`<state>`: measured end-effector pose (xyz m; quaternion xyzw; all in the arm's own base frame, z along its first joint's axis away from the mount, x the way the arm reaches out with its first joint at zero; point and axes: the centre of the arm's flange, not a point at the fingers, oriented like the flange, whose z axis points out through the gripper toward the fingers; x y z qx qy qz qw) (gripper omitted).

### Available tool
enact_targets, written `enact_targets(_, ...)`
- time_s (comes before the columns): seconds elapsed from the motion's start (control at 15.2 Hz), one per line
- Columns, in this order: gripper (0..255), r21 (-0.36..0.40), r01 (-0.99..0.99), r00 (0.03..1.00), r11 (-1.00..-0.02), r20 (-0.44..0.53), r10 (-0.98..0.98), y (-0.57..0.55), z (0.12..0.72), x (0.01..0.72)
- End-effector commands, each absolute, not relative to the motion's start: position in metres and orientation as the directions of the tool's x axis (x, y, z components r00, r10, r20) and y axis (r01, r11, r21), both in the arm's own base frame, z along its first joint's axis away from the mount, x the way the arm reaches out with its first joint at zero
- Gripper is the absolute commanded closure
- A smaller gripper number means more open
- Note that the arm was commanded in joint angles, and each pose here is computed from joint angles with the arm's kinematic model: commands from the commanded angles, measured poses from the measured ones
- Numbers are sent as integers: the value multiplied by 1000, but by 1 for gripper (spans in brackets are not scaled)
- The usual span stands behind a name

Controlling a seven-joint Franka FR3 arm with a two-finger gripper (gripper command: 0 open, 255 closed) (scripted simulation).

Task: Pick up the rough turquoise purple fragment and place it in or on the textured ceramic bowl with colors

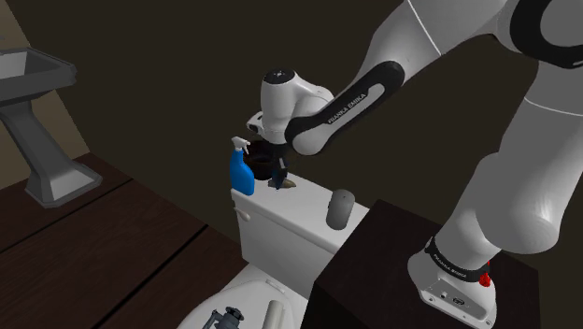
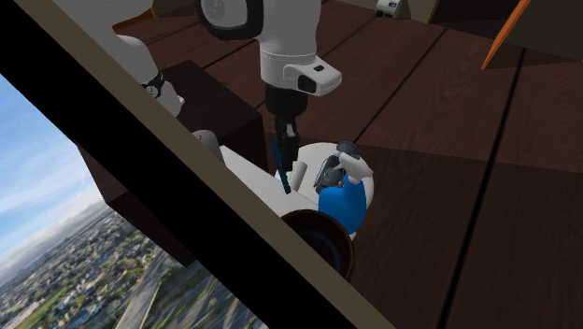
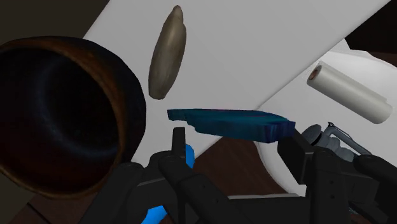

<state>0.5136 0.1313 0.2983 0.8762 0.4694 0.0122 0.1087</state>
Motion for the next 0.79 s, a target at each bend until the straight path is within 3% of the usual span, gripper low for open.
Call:
enact_targets(0.0, 255, 201, 820, 559, -536, -81, 825, 132, 310, 514)
enact_targets(0.4, 255, 201, 820, 559, -536, -81, 825, 132, 336, 514)
enact_targets(0.73, 255, 201, 820, 559, -536, -81, 825, 108, 338, 575)
